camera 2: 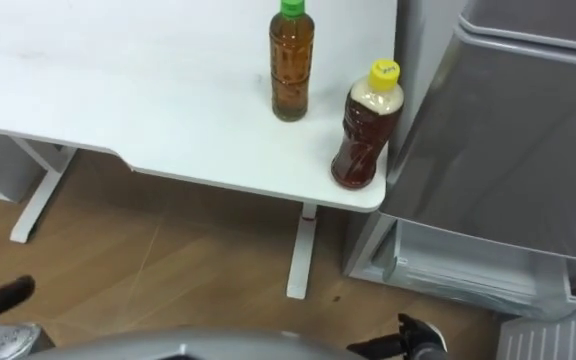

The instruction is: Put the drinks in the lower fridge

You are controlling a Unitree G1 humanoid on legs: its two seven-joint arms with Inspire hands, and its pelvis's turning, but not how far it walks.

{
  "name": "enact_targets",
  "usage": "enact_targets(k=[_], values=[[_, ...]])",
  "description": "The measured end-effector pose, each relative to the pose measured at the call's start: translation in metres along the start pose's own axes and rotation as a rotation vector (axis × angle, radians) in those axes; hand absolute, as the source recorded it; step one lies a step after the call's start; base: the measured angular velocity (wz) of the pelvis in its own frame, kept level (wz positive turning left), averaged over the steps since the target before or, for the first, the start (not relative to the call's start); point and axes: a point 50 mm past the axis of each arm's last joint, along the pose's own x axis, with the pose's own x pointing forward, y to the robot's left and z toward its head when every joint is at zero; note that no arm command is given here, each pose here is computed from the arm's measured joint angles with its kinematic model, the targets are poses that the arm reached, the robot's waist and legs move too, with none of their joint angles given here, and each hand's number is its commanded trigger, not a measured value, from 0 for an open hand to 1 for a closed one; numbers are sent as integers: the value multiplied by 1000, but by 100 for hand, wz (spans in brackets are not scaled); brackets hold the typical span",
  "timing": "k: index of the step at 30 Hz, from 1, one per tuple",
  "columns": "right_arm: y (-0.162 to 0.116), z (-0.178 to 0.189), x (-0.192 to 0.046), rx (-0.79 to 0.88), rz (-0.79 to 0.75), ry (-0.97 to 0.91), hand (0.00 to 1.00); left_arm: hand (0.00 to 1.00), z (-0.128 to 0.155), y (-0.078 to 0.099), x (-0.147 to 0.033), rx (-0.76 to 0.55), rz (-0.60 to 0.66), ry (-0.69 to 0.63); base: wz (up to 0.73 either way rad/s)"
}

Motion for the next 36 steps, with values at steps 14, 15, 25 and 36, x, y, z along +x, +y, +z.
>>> enact_targets(k=[14,15,25,36], values=[[-5,-5,-2,-24,7,-14,0,0,94,-28,-34,-148,-192,-499,1],[-5,-6,-2,-17,10,-13,0,0,103,-30,-38,-149,-215,-553,0],[-5,-1,-1,-13,28,-38,0,0,150,-41,-82,-230,-479,-801,0],[-6,9,1,-8,51,-49,0,0,164,-57,-126,-232,-879,-906,1]])
